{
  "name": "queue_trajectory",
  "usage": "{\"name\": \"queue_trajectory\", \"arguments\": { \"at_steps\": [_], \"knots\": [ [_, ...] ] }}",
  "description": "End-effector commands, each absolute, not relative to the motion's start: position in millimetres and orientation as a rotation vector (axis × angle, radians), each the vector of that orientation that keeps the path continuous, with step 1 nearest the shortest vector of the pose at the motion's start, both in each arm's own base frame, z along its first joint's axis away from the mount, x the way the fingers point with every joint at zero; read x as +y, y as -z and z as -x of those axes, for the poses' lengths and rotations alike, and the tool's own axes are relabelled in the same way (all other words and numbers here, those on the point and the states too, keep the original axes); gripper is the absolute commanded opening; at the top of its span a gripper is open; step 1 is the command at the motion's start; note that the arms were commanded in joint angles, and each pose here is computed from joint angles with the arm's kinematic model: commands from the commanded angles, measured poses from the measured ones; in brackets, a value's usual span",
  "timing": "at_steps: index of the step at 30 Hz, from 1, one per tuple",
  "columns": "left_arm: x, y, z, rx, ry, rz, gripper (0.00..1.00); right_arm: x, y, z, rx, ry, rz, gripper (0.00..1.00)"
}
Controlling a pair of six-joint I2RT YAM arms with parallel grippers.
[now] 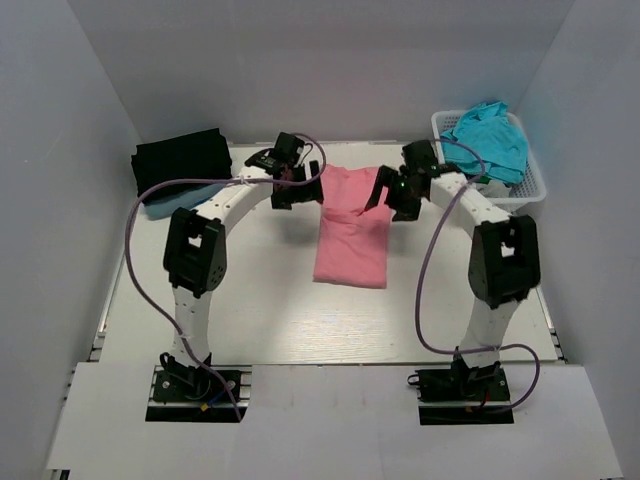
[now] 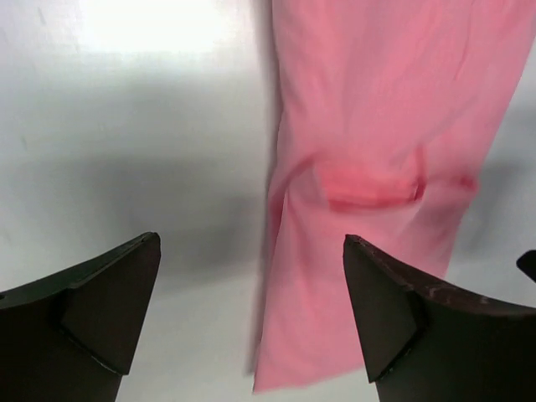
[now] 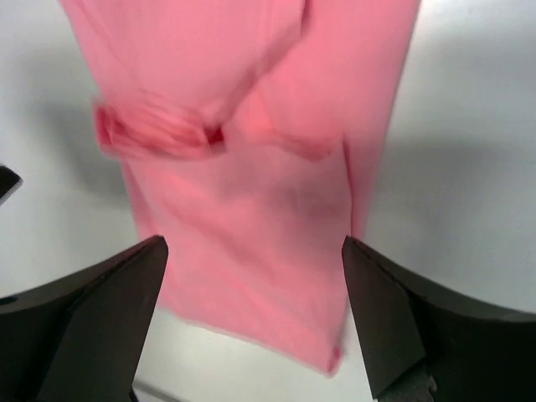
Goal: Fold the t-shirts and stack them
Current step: Fold the folded rectangular tshirt in 1/3 of the way, then grab one side of the 2/3 rectangular tshirt with both arms
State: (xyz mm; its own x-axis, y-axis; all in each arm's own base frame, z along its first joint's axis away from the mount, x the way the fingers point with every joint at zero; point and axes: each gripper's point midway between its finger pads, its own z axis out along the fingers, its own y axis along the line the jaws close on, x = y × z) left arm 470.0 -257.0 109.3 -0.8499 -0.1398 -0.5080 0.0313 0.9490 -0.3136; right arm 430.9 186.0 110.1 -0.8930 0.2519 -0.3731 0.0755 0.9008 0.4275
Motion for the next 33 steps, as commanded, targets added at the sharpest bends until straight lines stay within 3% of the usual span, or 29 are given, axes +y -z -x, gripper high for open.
{"name": "queue_trajectory", "arguments": {
  "at_steps": [1,4,8,11,12,14,15,18,19,21,25,26,28,32,33],
  "knots": [
    [-269.1,-136.5,-414.3,2.572,0.531,-0.047,1.00,189.8,-95.1,-362.3,2.708,-0.684,-0.136,0.90],
    [-276.3,-106.9,-362.8,2.677,0.655,-0.122,1.00,182.0,-76.8,-309.6,2.773,-0.705,-0.150,0.90],
    [-277.7,-74.1,-320.3,2.746,0.732,-0.141,1.00,191.4,-64.9,-277.4,2.777,-0.822,-0.173,0.90],
    [-289.6,-67.4,-301.9,2.773,0.766,-0.185,0.90,196.2,-55.1,-264.5,2.818,-0.845,-0.172,0.90],
    [-289.5,-56.3,-293.8,2.801,0.755,-0.196,0.80,196.7,-49.6,-261.4,2.835,-0.846,-0.180,0.87],
    [-287.6,-49.8,-290.9,2.820,0.746,-0.193,0.72,197.3,-43.9,-260.5,2.841,-0.834,-0.198,0.83],
    [-286.8,-44.7,-285.3,2.837,0.729,-0.188,0.63,195.9,-39.9,-256.5,2.854,-0.830,-0.218,0.75],
    [-284.1,-37.1,-281.3,2.845,0.725,-0.186,0.59,196.2,-34.8,-253.8,2.864,-0.829,-0.231,0.69],
    [-286.3,-35.0,-278.2,2.845,0.728,-0.200,0.53,192.1,-30.2,-253.4,2.873,-0.799,-0.245,0.65],
    [-288.0,-33.9,-277.5,2.842,0.746,-0.191,0.48,191.3,-28.0,-255.1,2.867,-0.784,-0.247,0.65],
    [-294.8,-28.8,-280.2,2.836,0.754,-0.193,0.32,190.6,-19.5,-253.8,2.892,-0.767,-0.256,0.44],
    [-295.4,-25.0,-278.2,2.851,0.761,-0.195,0.22,190.7,-18.9,-254.2,2.888,-0.773,-0.256,0.37],
    [-297.7,-23.0,-281.4,2.839,0.768,-0.197,0.03,190.9,-18.4,-254.3,2.885,-0.779,-0.261,0.35],
    [-299.2,-34.8,-274.7,2.835,0.785,-0.215,0.00,191.1,-32.1,-249.7,2.872,-0.786,-0.230,0.07],
    [-296.2,-34.4,-264.5,2.852,0.778,-0.225,0.00,191.3,-34.6,-248.1,2.871,-0.787,-0.223,0.05]
  ]
}}
